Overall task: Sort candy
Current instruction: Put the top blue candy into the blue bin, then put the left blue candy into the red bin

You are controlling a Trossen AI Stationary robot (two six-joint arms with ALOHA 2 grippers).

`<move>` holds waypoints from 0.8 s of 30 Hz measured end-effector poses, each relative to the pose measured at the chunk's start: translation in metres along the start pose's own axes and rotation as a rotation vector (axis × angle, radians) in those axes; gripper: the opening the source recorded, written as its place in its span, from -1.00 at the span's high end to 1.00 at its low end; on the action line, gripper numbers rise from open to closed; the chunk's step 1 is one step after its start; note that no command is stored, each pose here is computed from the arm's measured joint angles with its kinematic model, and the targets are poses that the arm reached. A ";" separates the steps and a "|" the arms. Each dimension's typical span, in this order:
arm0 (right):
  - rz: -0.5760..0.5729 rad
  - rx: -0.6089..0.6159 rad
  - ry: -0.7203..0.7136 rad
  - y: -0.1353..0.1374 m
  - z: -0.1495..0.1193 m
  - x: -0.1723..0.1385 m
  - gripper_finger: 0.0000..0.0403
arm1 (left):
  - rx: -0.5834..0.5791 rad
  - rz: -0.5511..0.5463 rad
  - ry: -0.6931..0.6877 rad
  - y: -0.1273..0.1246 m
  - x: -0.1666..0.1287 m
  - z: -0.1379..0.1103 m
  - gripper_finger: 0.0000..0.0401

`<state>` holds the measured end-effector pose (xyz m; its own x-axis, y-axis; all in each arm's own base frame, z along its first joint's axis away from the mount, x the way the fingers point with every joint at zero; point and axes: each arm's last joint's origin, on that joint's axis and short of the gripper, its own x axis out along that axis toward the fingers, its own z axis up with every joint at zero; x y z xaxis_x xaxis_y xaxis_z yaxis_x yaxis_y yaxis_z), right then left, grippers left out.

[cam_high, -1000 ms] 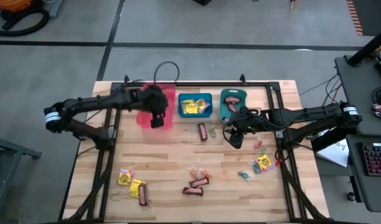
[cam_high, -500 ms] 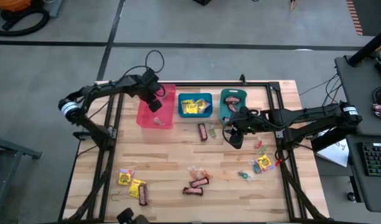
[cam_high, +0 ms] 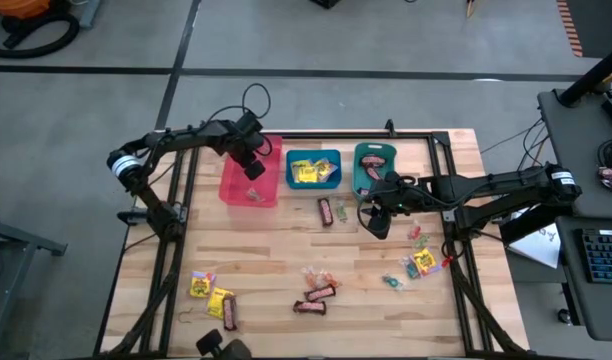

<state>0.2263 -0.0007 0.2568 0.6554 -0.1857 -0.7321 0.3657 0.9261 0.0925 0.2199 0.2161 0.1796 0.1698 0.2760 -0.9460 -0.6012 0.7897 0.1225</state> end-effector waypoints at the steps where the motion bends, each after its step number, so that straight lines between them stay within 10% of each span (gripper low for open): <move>1: 0.000 0.003 0.000 0.000 0.000 0.000 0.32 | 0.004 0.000 -0.002 0.000 0.000 0.000 0.90; 12: 0.058 0.076 0.025 0.002 -0.001 0.000 0.32 | -0.011 0.000 -0.006 0.000 -0.004 0.000 0.47; 24: 0.298 0.208 0.168 0.026 -0.011 -0.003 0.32 | -0.018 -0.084 -0.236 -0.039 -0.067 -0.002 0.48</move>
<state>0.2264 0.0271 0.2544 0.6418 0.1531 -0.7515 0.3135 0.8419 0.4392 0.2303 0.1653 0.2376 0.3964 0.3316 -0.8561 -0.5908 0.8059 0.0386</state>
